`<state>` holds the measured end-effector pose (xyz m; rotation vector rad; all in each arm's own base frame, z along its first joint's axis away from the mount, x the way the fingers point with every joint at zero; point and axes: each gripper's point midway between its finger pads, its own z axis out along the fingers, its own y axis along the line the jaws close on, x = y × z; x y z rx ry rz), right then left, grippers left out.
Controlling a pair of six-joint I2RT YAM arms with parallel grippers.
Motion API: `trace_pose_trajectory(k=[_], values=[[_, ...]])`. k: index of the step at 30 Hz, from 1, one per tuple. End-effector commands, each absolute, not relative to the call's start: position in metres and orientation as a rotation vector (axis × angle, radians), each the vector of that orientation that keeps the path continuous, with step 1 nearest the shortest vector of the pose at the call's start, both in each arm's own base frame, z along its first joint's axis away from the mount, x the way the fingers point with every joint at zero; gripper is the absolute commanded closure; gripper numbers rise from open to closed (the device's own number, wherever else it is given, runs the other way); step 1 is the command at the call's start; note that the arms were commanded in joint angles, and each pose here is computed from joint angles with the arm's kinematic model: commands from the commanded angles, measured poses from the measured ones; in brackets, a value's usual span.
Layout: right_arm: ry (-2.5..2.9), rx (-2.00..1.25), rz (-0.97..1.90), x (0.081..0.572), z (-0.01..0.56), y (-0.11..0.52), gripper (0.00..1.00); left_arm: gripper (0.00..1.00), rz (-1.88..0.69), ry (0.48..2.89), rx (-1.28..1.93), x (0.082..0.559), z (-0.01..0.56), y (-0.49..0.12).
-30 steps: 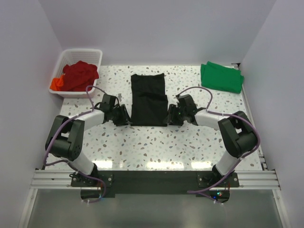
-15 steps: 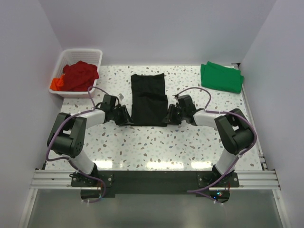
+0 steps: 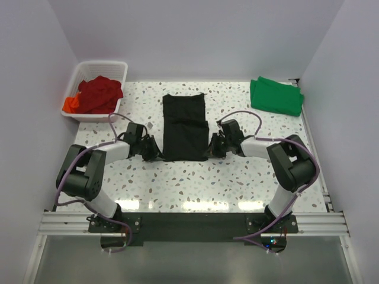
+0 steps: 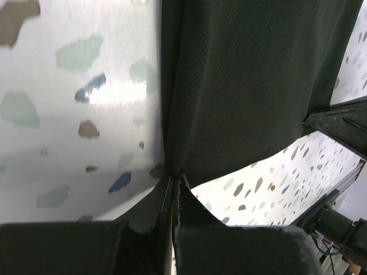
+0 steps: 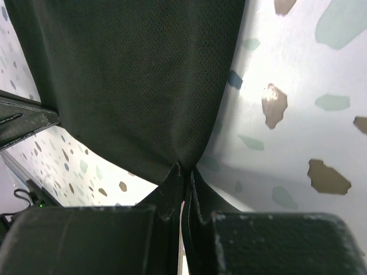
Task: Fold and stack the t-shirts
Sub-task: Fold the tshirt
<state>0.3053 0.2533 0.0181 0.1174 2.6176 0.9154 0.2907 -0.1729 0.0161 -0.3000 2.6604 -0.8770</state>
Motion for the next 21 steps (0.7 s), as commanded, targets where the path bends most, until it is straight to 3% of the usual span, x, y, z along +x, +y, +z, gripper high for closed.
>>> trace_pose_trajectory(k=[1,21], values=[[2.618,0.048,0.949,0.291,0.037,0.252,1.00,1.00,-0.896,2.633,-0.315,0.273,0.032,-0.170],[2.668,-0.050,0.976,0.185,0.055,0.229,1.00,1.00,-0.630,2.615,-0.394,0.191,0.057,-0.168]])
